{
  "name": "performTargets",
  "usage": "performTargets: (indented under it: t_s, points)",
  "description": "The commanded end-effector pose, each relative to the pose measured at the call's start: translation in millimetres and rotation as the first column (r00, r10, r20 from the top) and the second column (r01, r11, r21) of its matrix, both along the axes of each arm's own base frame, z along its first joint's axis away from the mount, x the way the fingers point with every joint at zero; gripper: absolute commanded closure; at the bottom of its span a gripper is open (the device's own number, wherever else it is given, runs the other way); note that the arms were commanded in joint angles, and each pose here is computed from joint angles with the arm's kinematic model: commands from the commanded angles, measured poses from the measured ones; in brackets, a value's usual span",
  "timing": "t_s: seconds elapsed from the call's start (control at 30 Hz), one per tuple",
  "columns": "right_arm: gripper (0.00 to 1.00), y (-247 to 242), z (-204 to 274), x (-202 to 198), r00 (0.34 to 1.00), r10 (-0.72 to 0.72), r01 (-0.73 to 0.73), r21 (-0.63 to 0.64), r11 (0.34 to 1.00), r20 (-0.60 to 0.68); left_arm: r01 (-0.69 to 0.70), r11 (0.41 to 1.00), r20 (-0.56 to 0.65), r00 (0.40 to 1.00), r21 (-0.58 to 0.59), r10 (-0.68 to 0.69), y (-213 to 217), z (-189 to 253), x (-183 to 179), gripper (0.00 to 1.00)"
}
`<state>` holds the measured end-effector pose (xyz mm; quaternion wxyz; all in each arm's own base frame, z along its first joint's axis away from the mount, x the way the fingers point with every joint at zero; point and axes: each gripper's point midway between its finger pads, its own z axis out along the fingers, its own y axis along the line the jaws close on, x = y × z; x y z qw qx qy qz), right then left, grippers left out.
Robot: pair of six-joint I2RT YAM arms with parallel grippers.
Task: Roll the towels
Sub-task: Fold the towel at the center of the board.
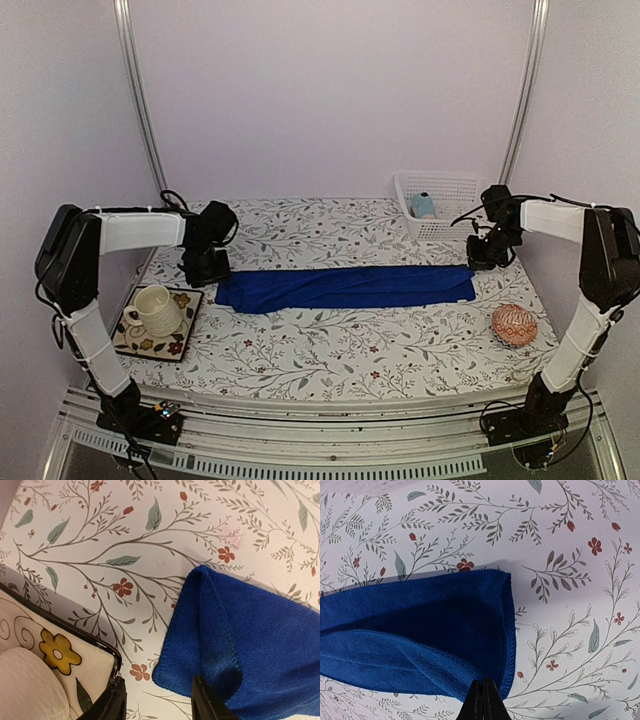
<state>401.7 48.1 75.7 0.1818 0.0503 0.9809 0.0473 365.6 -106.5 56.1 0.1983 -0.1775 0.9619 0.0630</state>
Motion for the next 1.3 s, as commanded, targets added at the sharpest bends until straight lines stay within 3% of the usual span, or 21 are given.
performTargets:
  t_s: [0.0, 0.6, 0.77, 0.97, 1.27]
  points:
    - [0.97, 12, 8, -21, 0.999, 0.037, -0.036, 0.02, 0.999, -0.021, 0.005, 0.999, 0.009, 1.0, -0.037, -0.005, -1, 0, 14, 0.55]
    - [0.98, 20, 2, -65, 0.995, 0.06, -0.06, 0.003, 0.998, -0.083, 0.041, 0.974, -0.007, 0.999, -0.222, -0.043, -21, -7, 45, 0.57]
    - [0.98, 18, 8, -60, 0.996, 0.06, -0.061, -0.014, 0.998, -0.065, 0.077, 0.946, -0.023, 0.996, -0.315, -0.089, -38, 4, 17, 0.57]
    - [0.98, 20, 7, -58, 0.996, 0.06, -0.06, -0.006, 0.998, -0.059, 0.059, 0.941, -0.054, 0.995, -0.333, -0.082, -32, 9, -17, 0.58]
    - [0.98, 17, 8, -58, 0.997, 0.062, -0.063, -0.021, 0.998, -0.046, 0.103, 0.932, -0.097, 0.985, -0.347, -0.145, -57, -2, -36, 0.63]
